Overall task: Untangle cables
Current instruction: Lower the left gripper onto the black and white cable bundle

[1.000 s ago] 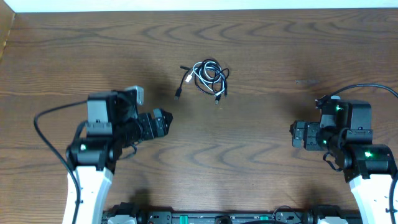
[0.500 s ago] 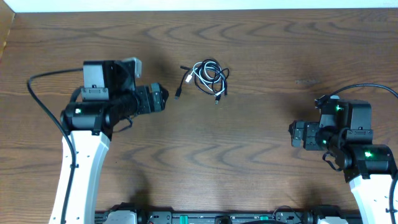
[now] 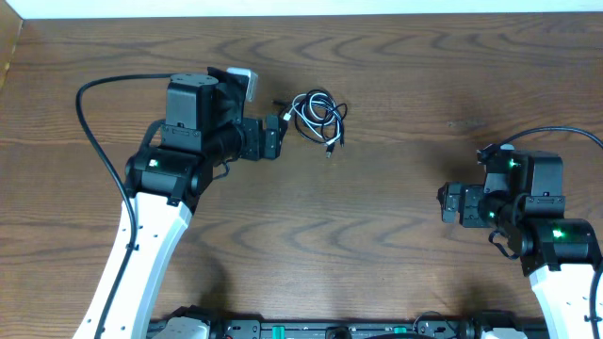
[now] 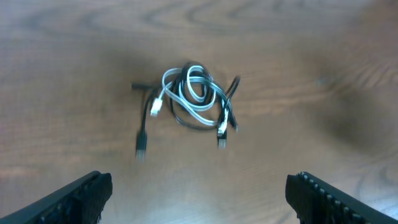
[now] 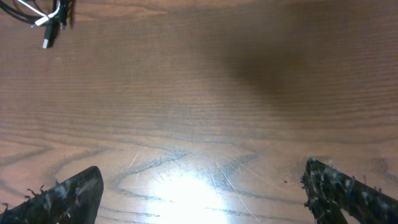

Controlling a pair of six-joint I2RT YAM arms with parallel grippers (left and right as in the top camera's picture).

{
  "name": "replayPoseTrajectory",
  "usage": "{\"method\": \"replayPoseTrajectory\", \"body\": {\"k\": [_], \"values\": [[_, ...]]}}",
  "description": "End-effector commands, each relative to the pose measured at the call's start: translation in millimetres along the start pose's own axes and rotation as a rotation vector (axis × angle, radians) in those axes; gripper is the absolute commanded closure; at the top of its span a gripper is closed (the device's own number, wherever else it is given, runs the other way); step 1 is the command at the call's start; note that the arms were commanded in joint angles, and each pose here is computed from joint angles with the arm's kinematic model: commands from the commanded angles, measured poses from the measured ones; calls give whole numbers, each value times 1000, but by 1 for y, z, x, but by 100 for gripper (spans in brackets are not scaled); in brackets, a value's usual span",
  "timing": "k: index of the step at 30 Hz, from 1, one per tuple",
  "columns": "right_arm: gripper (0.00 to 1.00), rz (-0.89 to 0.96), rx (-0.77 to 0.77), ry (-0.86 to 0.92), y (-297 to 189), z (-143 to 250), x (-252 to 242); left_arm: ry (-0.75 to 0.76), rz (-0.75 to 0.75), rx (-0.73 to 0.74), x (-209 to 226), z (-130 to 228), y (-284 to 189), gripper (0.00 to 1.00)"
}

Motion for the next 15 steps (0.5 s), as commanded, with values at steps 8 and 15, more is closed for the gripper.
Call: {"method": "replayPoseTrajectory", "body": {"k": [8,15], "values": [[1,-4,-23,-3,-5,-8,1,76,56,-77,-21,-29,35,5],[1,-4,-23,-3,-5,-8,1,72,34,125,-16,-27,81,5]]}}
Point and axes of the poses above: each gripper's point midway between its finger pads, its own y axis out along the fingers, its own x axis along the line the jaws close on, z = x × y, the point moved 1 cm from there along -y, back along the fingers, and after that the axes turned 1 degree about -y, right-handed, at the moved point
